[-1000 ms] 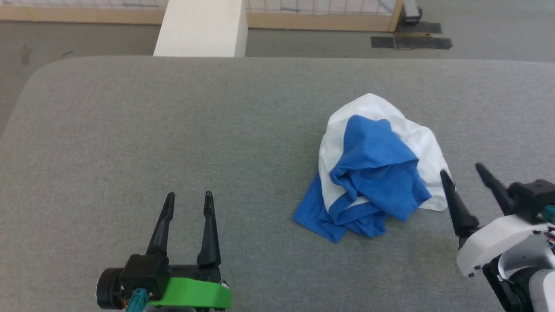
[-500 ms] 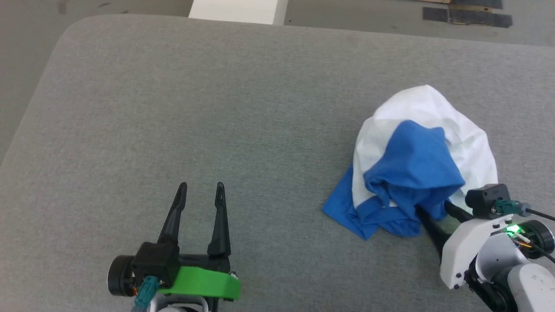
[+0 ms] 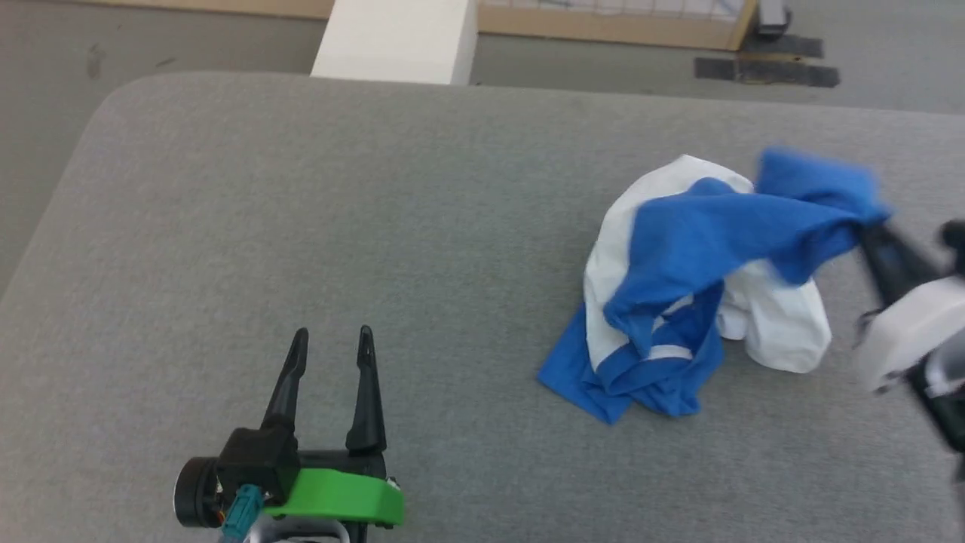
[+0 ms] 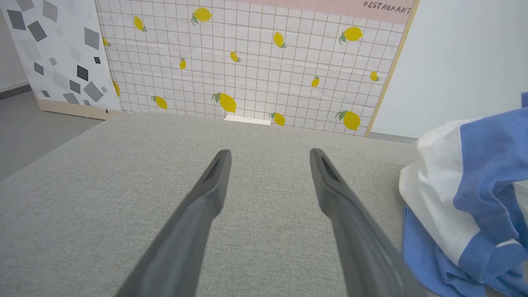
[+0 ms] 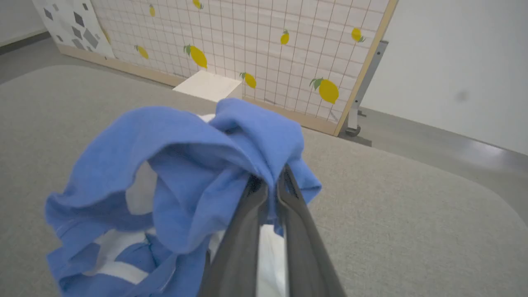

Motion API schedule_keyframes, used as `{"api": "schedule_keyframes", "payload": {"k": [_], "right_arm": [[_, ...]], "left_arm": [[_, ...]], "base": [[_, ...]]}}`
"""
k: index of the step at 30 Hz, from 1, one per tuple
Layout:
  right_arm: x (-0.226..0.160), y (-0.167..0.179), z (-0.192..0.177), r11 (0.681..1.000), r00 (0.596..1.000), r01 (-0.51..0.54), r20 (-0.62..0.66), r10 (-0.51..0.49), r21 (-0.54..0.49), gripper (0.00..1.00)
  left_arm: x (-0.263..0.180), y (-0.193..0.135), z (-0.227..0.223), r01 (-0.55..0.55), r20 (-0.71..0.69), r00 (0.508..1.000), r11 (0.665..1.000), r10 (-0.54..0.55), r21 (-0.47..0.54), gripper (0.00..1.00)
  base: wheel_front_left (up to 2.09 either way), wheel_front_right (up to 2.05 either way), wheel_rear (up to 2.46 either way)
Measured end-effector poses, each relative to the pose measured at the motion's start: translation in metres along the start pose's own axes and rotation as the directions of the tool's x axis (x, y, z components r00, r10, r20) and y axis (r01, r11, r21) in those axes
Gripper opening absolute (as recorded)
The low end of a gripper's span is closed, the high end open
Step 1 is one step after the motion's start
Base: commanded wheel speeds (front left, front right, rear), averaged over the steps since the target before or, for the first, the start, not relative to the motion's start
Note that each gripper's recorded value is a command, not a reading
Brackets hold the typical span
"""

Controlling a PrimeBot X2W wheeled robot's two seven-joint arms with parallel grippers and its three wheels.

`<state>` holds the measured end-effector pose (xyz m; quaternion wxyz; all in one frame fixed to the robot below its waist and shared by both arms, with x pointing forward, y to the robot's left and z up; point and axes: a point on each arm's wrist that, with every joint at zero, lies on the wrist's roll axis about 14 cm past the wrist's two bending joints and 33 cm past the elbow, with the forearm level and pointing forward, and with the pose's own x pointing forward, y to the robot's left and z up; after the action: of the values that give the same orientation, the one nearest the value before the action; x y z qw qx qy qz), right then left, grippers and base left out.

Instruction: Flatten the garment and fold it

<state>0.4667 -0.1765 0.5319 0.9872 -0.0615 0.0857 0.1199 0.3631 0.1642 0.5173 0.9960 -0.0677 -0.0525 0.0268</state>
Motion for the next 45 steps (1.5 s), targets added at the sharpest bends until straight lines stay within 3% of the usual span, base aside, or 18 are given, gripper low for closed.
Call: {"api": "schedule_keyframes", "payload": {"k": [4,7,11,17,18,19,20,23,28,31,34,38,45], "right_arm": [[-0.028,-0.059,0.027,0.984,0.984,0.171,0.068,-0.167,-0.05,0.0],[-0.058,-0.096,0.012,0.955,0.958,0.288,0.022,-0.287,-0.075,0.0],[-0.104,-0.123,-0.056,0.913,0.896,0.402,-0.175,-0.408,-0.071,0.0],[-0.157,-0.11,-0.161,0.878,0.771,0.478,-0.467,-0.432,-0.023,0.0],[-0.161,-0.106,-0.172,0.877,0.76,0.48,-0.493,-0.424,-0.016,0.14],[-0.162,-0.103,-0.177,0.876,0.756,0.481,-0.502,-0.421,-0.01,0.72],[-0.162,-0.102,-0.179,0.874,0.756,0.486,-0.499,-0.424,-0.005,1.0],[-0.152,-0.099,-0.173,0.875,0.782,0.484,-0.457,-0.423,0.018,1.0],[-0.101,-0.084,-0.1,0.914,0.904,0.393,-0.228,-0.363,0.104,1.0],[-0.083,-0.076,-0.058,0.943,0.942,0.32,-0.135,-0.307,0.091,1.0],[-0.07,-0.063,-0.046,0.964,0.96,0.254,-0.139,-0.242,0.074,1.0],[-0.056,-0.047,-0.074,0.98,0.949,0.189,-0.269,-0.165,0.066,1.0],[-0.048,-0.045,-0.144,0.988,0.846,0.149,-0.522,-0.107,0.04,1.0]], "left_arm": [[0.001,-0.01,0.003,0.03,0.012,0.999,1.0,-0.03,-0.01,1.0],[0.001,-0.016,0.004,0.055,0.014,0.998,0.998,-0.055,-0.017,1.0],[0.002,-0.02,0.0,0.068,0.005,0.998,0.997,-0.068,-0.021,1.0],[0.001,-0.02,-0.009,0.071,-0.026,0.997,0.997,-0.071,-0.021,1.0],[0.001,-0.021,-0.011,0.075,-0.03,0.997,0.997,-0.076,-0.021,1.0],[0.001,-0.021,-0.012,0.078,-0.033,0.996,0.997,-0.079,-0.022,1.0],[0.001,-0.022,-0.013,0.082,-0.035,0.996,0.996,-0.082,-0.023,1.0],[0.001,-0.025,-0.015,0.09,-0.042,0.995,0.996,-0.091,-0.025,1.0],[0.002,-0.03,-0.016,0.104,-0.044,0.994,0.994,-0.105,-0.028,1.0],[0.002,-0.032,-0.016,0.111,-0.043,0.993,0.993,-0.112,-0.031,1.0],[0.003,-0.035,-0.018,0.118,-0.049,0.992,0.992,-0.12,-0.034,1.0],[0.007,-0.037,-0.022,0.124,-0.059,0.99,0.992,-0.126,-0.039,1.0],[0.014,-0.035,-0.032,0.116,-0.083,0.989,0.992,-0.119,-0.038,1.0]], "base": [[0.0,0.0,0.0],[0.0,0.0,0.0],[0.0,0.0,0.0],[0.0,0.0,0.0],[0.0,0.0,0.0],[0.0,0.0,0.0],[0.0,0.0,0.0],[0.0,0.0,0.0],[0.0,0.0,0.0],[0.0,0.0,0.0],[0.0,0.0,0.0],[0.0,0.0,0.0],[0.0,0.0,0.0]]}}
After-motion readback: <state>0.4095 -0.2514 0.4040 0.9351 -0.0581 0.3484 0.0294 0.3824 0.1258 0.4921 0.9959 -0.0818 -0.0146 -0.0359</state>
